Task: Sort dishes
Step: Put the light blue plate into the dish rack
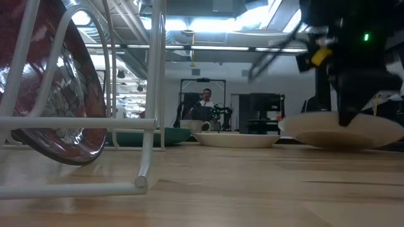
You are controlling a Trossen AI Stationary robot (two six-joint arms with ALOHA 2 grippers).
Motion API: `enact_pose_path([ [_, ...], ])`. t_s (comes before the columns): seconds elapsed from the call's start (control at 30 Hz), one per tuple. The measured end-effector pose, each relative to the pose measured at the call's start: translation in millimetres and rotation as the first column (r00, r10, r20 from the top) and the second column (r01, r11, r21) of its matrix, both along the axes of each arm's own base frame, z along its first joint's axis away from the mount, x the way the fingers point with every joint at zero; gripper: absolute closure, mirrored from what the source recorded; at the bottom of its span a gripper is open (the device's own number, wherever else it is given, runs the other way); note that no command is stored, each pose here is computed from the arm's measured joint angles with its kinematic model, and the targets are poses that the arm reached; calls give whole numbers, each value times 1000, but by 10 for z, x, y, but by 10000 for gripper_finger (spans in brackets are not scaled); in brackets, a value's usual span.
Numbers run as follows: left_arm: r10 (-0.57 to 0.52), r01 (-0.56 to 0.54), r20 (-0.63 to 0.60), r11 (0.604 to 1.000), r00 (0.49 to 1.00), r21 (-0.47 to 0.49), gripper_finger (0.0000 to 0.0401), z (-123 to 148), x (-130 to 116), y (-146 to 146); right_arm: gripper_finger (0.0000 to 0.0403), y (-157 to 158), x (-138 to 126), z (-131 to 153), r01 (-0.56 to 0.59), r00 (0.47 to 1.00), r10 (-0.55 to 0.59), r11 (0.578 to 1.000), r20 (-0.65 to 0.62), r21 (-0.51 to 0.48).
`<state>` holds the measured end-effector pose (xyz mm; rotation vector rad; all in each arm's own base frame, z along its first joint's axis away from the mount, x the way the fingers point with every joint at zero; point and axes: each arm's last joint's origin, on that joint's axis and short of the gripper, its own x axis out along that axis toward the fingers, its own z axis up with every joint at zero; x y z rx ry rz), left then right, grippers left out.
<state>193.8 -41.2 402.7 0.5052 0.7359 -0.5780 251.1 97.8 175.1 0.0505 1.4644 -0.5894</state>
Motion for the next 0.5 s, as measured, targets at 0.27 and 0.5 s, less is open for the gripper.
enact_pose_path([
  [0.27, -21, 20, 97, 1000, 995, 4, 284, 9, 211, -38, 388, 305, 167, 343, -44, 984, 34, 998, 174, 50],
  [0.5, -52, 46, 131, 998, 990, 46, 284, -126, 573, -101, 388, 410, 289, 604, -60, 958, 37, 995, 283, 74],
])
